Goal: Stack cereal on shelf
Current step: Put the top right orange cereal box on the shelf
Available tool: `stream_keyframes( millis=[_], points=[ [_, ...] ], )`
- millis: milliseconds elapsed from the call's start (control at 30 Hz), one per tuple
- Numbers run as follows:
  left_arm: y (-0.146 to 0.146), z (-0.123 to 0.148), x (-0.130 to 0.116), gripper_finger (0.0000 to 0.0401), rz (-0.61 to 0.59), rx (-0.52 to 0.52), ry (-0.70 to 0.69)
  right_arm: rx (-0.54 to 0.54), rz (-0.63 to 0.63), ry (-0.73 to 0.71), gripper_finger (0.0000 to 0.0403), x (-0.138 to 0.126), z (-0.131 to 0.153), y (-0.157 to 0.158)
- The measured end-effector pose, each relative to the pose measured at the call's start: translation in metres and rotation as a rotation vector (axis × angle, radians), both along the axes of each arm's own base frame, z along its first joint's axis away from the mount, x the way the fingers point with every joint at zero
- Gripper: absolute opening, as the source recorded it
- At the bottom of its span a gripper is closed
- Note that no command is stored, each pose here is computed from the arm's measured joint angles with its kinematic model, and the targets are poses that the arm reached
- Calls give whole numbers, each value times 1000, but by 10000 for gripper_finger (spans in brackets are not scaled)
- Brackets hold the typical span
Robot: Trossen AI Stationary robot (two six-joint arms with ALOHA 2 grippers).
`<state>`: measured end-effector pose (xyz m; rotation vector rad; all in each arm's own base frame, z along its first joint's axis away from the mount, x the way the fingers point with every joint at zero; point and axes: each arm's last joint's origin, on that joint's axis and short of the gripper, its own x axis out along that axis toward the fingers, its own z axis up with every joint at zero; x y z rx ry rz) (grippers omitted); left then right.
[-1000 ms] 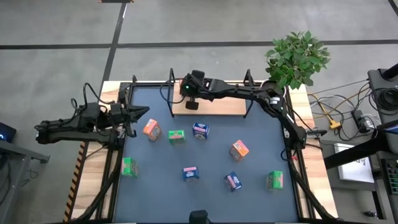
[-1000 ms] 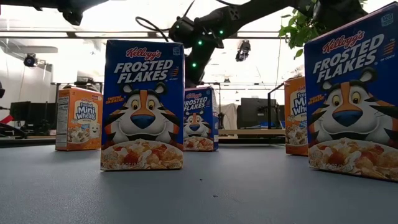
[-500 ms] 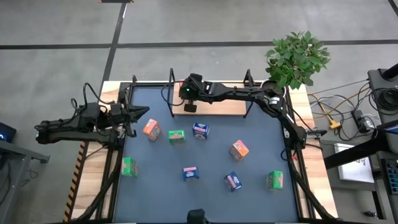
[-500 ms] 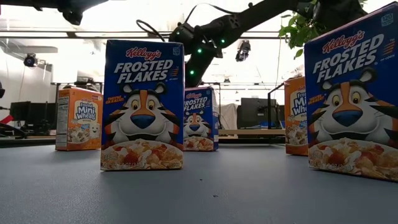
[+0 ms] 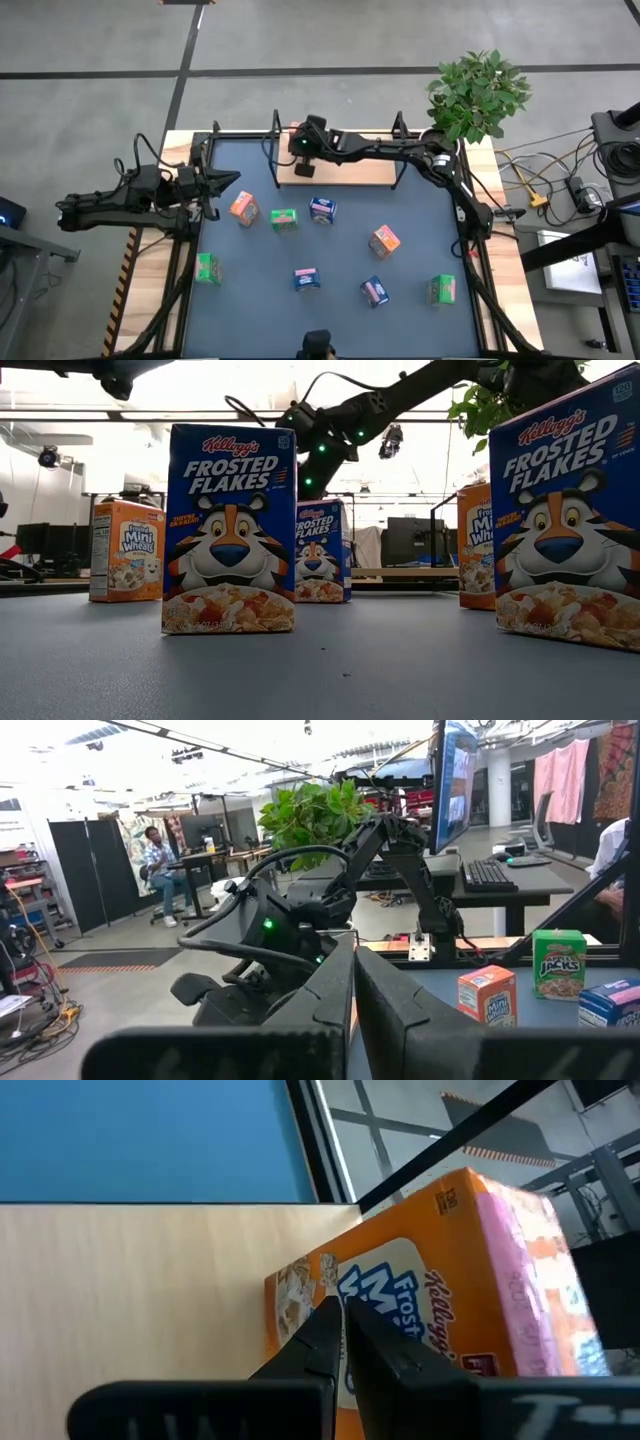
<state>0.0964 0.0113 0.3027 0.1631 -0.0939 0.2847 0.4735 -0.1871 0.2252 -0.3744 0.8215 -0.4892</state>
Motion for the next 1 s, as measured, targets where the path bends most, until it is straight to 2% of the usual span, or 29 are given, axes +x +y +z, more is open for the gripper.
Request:
stream_keyframes(
  millis=[267, 567, 1000],
  points=[
    [0, 0, 0, 0, 0, 0, 1, -5, -10, 8, 11, -3, 0, -7],
    [0, -1, 0, 0, 0, 0, 8, 19, -2, 98, 11, -9, -6, -6],
    [0, -1, 0, 0, 0, 0, 7, 9, -15, 63, 11, -9, -4, -14]
  ],
)
